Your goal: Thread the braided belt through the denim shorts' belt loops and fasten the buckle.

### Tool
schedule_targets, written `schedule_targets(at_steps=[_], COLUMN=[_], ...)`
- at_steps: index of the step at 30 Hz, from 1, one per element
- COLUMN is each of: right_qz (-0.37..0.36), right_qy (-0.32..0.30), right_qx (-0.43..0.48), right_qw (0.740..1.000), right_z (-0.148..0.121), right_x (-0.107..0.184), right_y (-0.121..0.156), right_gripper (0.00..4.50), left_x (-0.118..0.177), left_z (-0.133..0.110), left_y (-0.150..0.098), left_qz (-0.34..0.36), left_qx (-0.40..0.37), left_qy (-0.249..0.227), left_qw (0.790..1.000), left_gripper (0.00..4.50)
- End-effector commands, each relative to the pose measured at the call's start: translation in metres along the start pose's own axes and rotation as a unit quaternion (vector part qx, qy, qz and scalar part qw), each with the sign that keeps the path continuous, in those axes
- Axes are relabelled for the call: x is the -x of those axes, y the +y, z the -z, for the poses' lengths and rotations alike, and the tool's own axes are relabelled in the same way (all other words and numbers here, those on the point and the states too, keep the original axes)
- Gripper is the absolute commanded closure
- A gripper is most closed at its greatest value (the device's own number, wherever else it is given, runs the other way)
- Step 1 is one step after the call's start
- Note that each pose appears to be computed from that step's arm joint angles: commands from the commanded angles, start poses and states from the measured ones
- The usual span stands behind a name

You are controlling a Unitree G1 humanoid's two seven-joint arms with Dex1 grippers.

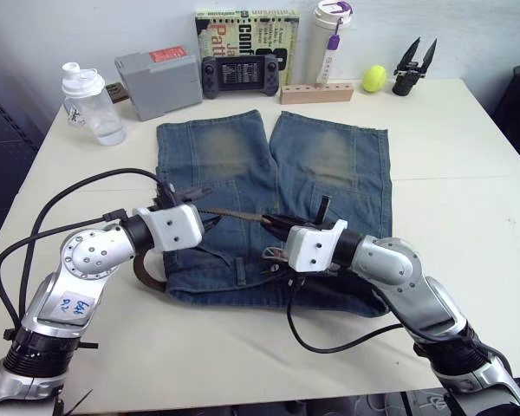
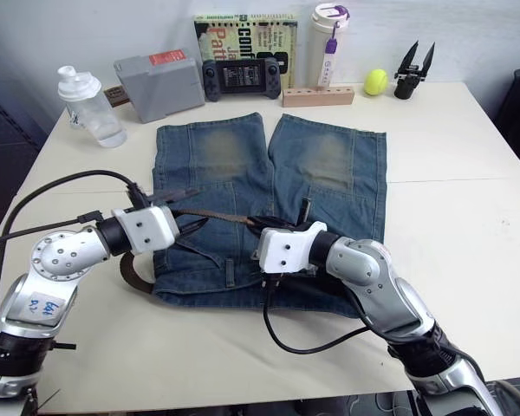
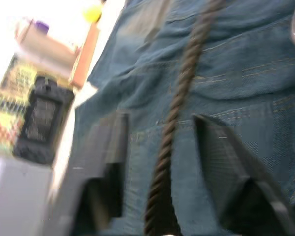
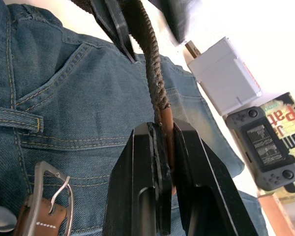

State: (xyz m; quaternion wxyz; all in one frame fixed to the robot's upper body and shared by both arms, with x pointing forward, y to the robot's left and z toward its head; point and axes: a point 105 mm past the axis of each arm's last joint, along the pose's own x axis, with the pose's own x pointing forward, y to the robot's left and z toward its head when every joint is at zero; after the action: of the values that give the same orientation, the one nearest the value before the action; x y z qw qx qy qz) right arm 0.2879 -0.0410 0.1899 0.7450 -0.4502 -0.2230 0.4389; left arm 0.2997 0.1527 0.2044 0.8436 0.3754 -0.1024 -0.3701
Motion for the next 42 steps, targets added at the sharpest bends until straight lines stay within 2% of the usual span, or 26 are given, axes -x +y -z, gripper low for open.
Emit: schedule_targets(at_steps=[1, 2, 4, 6, 7, 9, 11, 14, 17, 18, 20, 22, 23, 26, 29, 35, 37, 42], right_qz=[0.015, 0.016, 0.016, 0.015, 0.015, 0.016, 0.018, 0.020, 0.027, 0.029, 0.029, 0.022, 0.021, 0.026, 0.030, 0.036, 0.037, 0.035], right_qy=[-0.009, -0.009, -0.007, -0.008, -0.008, -0.012, -0.018, -0.030, -0.043, -0.047, -0.053, -0.055, -0.057, -0.063, -0.070, -0.089, -0.092, -0.092], right_qx=[0.037, 0.042, 0.052, 0.061, 0.063, 0.071, 0.082, 0.105, 0.127, 0.139, 0.155, 0.170, 0.176, 0.182, 0.182, 0.188, 0.191, 0.194], right_qw=[0.999, 0.999, 0.998, 0.998, 0.998, 0.997, 0.996, 0.994, 0.991, 0.989, 0.986, 0.984, 0.983, 0.981, 0.980, 0.977, 0.977, 0.976], right_z=[-0.003, -0.002, 0.001, 0.003, 0.003, 0.003, 0.002, 0.000, -0.002, -0.003, -0.002, 0.000, 0.000, 0.000, -0.002, -0.011, -0.012, -0.013], right_x=[0.002, 0.002, 0.002, 0.002, 0.002, 0.001, 0.000, 0.001, 0.002, 0.003, 0.004, 0.004, 0.004, 0.005, 0.004, 0.004, 0.004, 0.002], right_y=[-0.007, -0.007, -0.007, -0.007, -0.006, -0.007, -0.007, -0.005, -0.004, -0.003, -0.001, 0.005, 0.007, 0.008, 0.008, 0.006, 0.006, 0.009], right_gripper=[4.50, 4.50, 4.50, 4.50, 4.50, 4.50, 4.50, 4.50, 4.50, 4.50, 4.50, 4.50, 4.50, 4.50, 4.50, 4.50, 4.50, 4.50], left_x=[0.027, 0.034, 0.048, 0.062, 0.066, 0.073, 0.072, 0.058, 0.043, 0.038, 0.030, 0.027, 0.027, 0.031, 0.033, 0.032, 0.032, 0.027], left_z=[-0.019, -0.021, -0.024, -0.034, -0.038, -0.043, -0.039, -0.034, -0.034, -0.032, -0.029, -0.029, -0.030, -0.025, -0.015, -0.001, 0.001, 0.008], left_y=[0.006, 0.006, 0.004, -0.002, -0.004, -0.013, -0.024, -0.048, -0.053, -0.050, -0.042, -0.037, -0.035, -0.037, -0.046, -0.064, -0.067, -0.063], left_qz=[0.004, 0.008, 0.015, 0.033, 0.040, 0.045, 0.030, 0.009, -0.029, -0.050, -0.098, -0.126, -0.133, -0.156, -0.168, -0.149, -0.138, -0.120], left_qx=[0.157, 0.196, 0.312, 0.414, 0.440, 0.513, 0.597, 0.708, 0.777, 0.792, 0.822, 0.840, 0.845, 0.857, 0.866, 0.869, 0.868, 0.868], left_qy=[-0.044, -0.052, -0.081, -0.126, -0.139, -0.168, -0.179, -0.160, -0.159, -0.160, -0.180, -0.194, -0.200, -0.200, -0.184, -0.145, -0.142, -0.151], left_qw=[0.987, 0.979, 0.946, 0.901, 0.886, 0.841, 0.781, 0.688, 0.609, 0.588, 0.531, 0.492, 0.478, 0.449, 0.433, 0.449, 0.456, 0.458], left_gripper=[1.71, 1.71, 1.71, 1.71, 1.71, 1.71, 1.71, 1.71, 1.71, 1.71, 1.71, 1.71, 1.71, 1.71, 1.71, 1.71, 1.71, 1.71])
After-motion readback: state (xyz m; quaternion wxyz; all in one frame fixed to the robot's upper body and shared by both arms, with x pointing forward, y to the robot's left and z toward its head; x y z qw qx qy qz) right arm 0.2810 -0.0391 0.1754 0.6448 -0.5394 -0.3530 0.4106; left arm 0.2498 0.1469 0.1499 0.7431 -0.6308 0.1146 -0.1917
